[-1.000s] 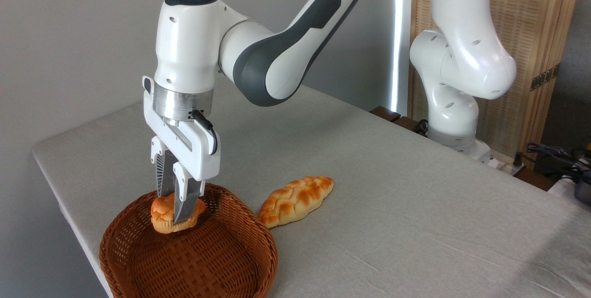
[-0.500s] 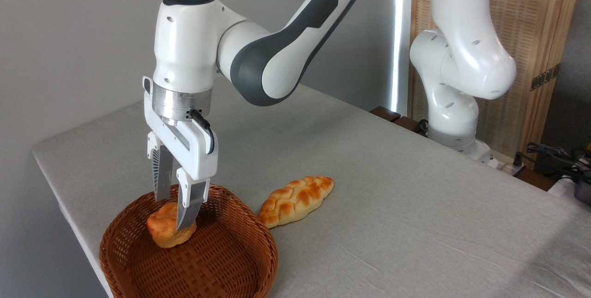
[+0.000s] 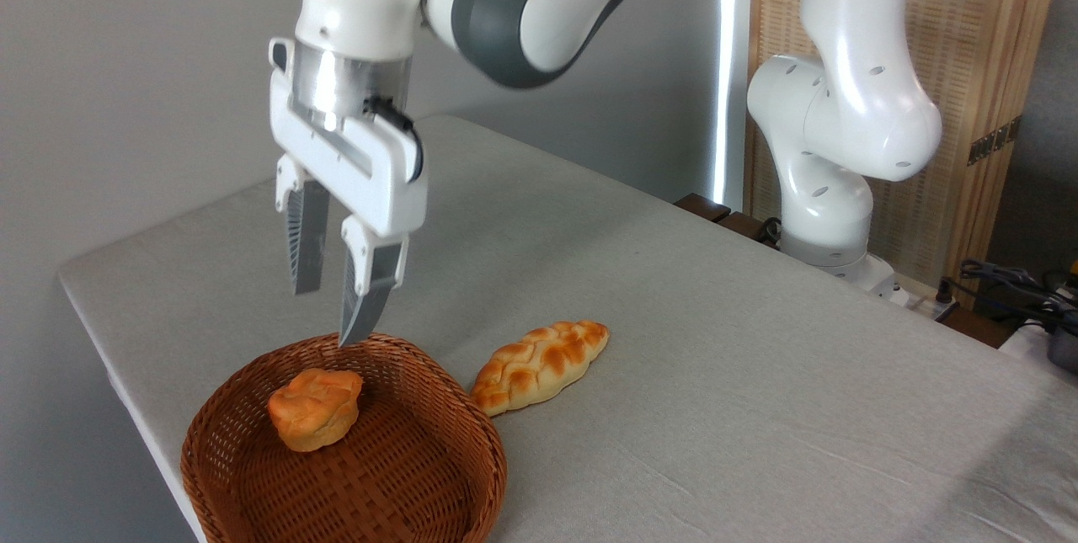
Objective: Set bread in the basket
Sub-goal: 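Raise the open gripper away from the basket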
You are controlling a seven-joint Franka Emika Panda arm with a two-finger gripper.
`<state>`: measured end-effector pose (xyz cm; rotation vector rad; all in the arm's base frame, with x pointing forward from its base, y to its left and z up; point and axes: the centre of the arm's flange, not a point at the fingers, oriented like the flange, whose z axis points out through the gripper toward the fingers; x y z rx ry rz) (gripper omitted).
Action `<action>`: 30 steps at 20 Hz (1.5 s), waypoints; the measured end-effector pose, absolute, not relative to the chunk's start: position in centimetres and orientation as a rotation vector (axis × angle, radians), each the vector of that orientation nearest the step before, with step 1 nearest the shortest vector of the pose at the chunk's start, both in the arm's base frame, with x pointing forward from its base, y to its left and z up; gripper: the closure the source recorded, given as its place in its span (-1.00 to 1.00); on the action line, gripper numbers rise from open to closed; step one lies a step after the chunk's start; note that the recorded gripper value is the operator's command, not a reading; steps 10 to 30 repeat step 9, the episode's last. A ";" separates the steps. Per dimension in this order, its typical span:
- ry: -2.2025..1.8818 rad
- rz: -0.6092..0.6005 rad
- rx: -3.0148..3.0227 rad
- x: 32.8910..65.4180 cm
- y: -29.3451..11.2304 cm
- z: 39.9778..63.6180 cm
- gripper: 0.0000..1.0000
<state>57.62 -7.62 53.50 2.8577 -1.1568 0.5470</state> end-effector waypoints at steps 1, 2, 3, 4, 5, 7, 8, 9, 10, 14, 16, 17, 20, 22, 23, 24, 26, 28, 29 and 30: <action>-1.158 0.529 2.855 57.2 -7.6 53.9 -1.00; -1.165 0.498 2.859 56.9 -7.5 54.0 -1.00; -1.173 0.449 2.876 56.6 -7.4 53.8 -1.00; -1.177 0.397 2.903 56.3 -7.1 53.5 -1.00; -1.173 0.360 2.928 56.2 -6.7 53.2 -1.00; -1.168 0.318 2.944 56.1 -6.1 52.9 -1.00; -1.165 0.307 2.945 56.0 -6.0 52.8 -1.00; -1.163 0.300 2.946 56.0 -5.9 52.8 -1.00; -1.163 0.300 2.946 56.0 -5.9 52.8 -1.00; -1.163 0.300 2.946 56.0 -5.9 52.8 -1.00; -1.163 0.300 2.946 56.0 -5.9 52.8 -1.00; -1.163 0.300 2.946 56.0 -5.9 52.8 -1.00; -1.163 0.300 2.946 56.0 -5.9 52.8 -1.00; -1.163 0.300 2.946 56.0 -5.9 52.8 -1.00; -1.163 0.300 2.946 56.0 -5.9 52.8 -1.00; -1.163 0.300 2.946 56.0 -5.9 52.8 -1.00; -1.163 0.300 2.946 56.0 -5.9 52.8 -1.00; -1.163 0.300 2.946 56.0 -5.9 52.8 -1.00; -1.163 0.300 2.946 56.0 -5.9 52.8 -1.00; -1.163 0.300 2.946 56.0 -5.9 52.8 -1.00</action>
